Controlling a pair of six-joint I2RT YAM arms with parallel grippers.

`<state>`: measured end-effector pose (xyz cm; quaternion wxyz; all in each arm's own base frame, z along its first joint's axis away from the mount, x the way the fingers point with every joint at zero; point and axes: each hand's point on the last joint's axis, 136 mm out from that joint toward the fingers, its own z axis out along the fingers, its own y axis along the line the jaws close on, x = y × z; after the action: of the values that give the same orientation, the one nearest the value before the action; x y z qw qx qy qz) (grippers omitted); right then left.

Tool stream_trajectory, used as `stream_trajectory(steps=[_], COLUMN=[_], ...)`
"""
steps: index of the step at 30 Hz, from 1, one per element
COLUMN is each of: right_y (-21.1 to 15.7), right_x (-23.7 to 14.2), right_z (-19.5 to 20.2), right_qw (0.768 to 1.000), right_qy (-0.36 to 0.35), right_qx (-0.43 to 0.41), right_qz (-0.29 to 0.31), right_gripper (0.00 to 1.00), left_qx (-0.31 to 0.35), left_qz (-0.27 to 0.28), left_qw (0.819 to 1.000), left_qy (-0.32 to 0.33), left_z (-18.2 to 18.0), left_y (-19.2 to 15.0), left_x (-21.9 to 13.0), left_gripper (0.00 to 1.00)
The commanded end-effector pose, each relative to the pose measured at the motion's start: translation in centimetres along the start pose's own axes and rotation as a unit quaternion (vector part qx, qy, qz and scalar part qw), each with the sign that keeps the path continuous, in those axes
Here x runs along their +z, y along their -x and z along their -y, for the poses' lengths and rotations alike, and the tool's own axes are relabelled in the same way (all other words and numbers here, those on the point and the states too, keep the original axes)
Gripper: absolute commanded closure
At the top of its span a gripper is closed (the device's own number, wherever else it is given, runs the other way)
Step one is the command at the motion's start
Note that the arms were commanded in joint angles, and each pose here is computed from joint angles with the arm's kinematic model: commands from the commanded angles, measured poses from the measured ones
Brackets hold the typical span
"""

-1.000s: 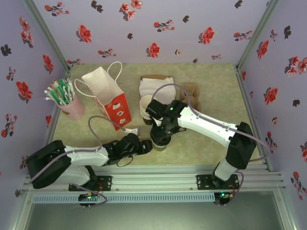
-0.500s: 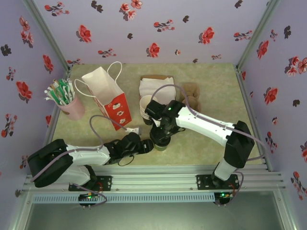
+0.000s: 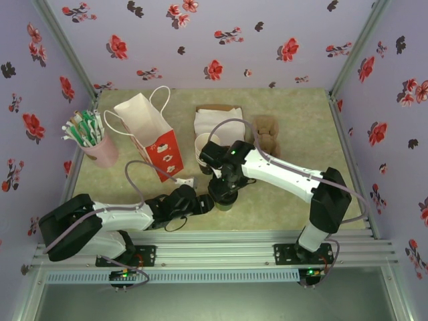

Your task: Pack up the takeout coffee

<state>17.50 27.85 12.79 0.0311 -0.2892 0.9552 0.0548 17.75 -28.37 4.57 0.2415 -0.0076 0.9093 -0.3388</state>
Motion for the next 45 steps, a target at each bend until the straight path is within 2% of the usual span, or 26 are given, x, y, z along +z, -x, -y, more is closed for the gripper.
stream_trajectory(steps=[1, 17, 24, 29, 34, 40, 45], right_y=[-0.6, -2.6, -2.1, -0.8, -0.1, 0.1, 0.2], right_x=[1.2, 5.2, 4.5, 1.7, 0.1, -0.3, -1.6], right_z=[-0.1, 1.3, 0.9, 0.4, -1.1, -1.1, -1.3], right_qw=[1.0, 0.995, 0.996, 0.998, 1.0, 1.0, 1.0], right_qy=[-0.012, -0.064, -0.061, -0.052, -0.012, -0.01, 0.003], right_qx=[-0.002, 0.005, 0.0, -0.004, -0.014, -0.019, -0.021], right_qz=[-0.025, -0.08, -0.071, -0.034, -0.012, -0.004, 0.016], right_gripper=[0.36, 0.37, 0.36, 0.35, 0.29, 0.24, 0.15], left_qx=[0.014, 0.013, 0.02, 0.021, 0.022, 0.021, 0.031], left_qz=[0.007, 0.012, 0.032, 0.051, 0.069, 0.082, 0.083], left_qw=[1.0, 1.0, 0.999, 0.998, 0.997, 0.996, 0.996], left_qy=[-0.005, -0.006, 0.007, 0.025, 0.033, 0.034, 0.034], left_z=[0.9, 0.8, 0.4, -0.4, -0.7, -0.8, 0.0], left_y=[0.8, 0.9, 1.8, 2.6, 3.5, 4.2, 4.7], left_x=[0.2, -0.4, -2.2, -4.4, -6.7, -8.4, -9.2], left_gripper=[0.38, 0.38, 0.37, 0.36, 0.35, 0.35, 0.34])
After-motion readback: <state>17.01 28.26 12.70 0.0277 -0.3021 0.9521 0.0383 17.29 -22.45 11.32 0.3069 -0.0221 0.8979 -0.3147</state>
